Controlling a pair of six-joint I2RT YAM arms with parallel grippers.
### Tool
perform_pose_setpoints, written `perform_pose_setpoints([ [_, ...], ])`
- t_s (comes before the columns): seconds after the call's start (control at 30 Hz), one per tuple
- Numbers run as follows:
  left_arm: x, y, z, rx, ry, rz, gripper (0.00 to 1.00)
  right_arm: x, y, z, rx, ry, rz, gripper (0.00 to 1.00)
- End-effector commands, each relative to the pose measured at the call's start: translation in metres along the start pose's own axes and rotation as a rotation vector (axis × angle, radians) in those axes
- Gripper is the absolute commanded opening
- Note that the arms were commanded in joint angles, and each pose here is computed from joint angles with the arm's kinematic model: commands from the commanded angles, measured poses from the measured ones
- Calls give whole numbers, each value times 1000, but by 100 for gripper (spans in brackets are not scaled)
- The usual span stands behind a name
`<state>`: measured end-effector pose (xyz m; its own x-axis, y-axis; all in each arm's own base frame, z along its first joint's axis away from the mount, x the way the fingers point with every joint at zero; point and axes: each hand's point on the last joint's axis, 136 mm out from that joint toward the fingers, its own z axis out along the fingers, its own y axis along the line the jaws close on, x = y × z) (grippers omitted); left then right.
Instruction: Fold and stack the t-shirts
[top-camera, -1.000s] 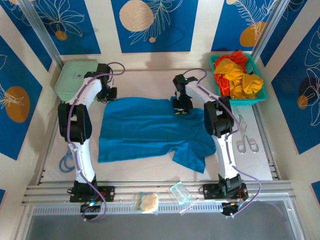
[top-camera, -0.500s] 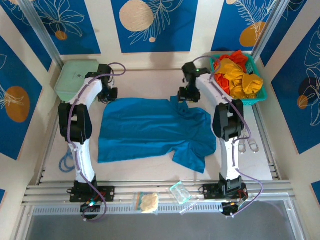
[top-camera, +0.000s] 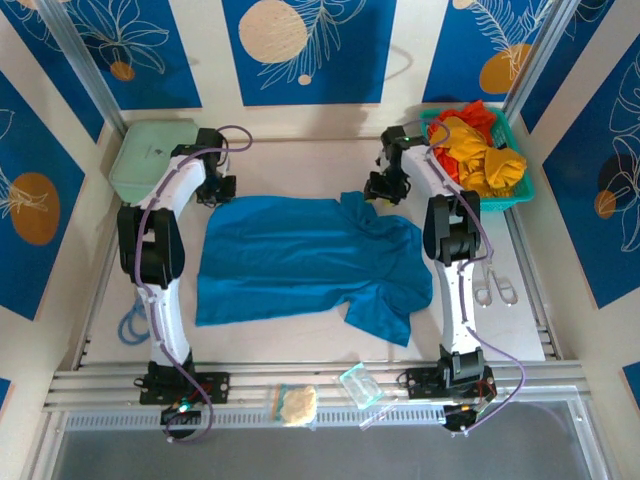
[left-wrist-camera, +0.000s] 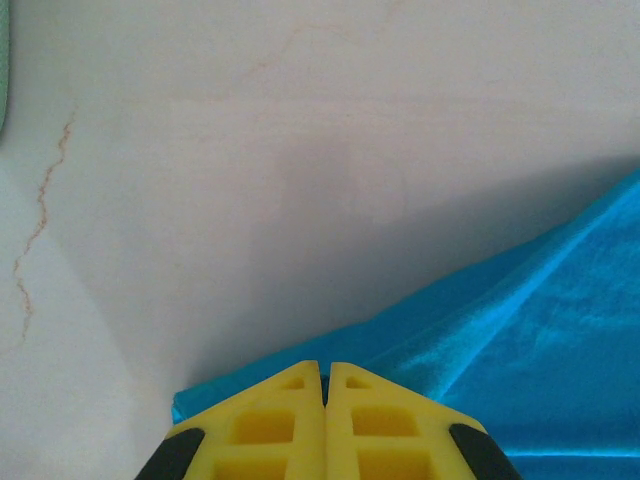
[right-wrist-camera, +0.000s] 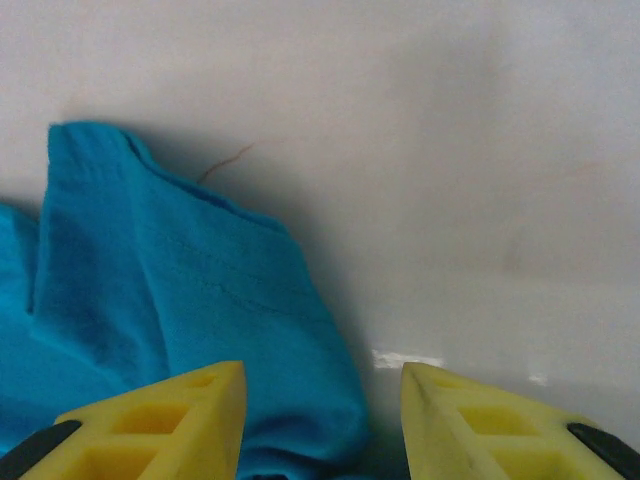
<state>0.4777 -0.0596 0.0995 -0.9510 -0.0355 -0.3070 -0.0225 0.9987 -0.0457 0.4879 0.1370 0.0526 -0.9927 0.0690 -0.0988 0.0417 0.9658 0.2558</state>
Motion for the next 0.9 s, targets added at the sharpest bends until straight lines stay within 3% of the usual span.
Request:
perform_pose_setpoints([
  [0.0,1,-3,-7,0,-4,2,0,14,19,6,-55,47,-16,44],
  [0.1,2,-3,-7,-2,-5,2,0,16,16,14,-34,59,-10,33],
  [0.27,2,-2,-8,-7,-6,5,0,4,9,1,52,6,-43,0],
  [0.37,3,-2,-7,-7,-5,5,0,-4,4,-12,110,-24,-64,3],
  [0.5,5,-3,-5,0,-3,-2,0,-3,1,-12,115,-16,-65,31],
  [0.87,5,-1,-5,-10,-1,4,0,8,0,27,20,70,-11,33],
])
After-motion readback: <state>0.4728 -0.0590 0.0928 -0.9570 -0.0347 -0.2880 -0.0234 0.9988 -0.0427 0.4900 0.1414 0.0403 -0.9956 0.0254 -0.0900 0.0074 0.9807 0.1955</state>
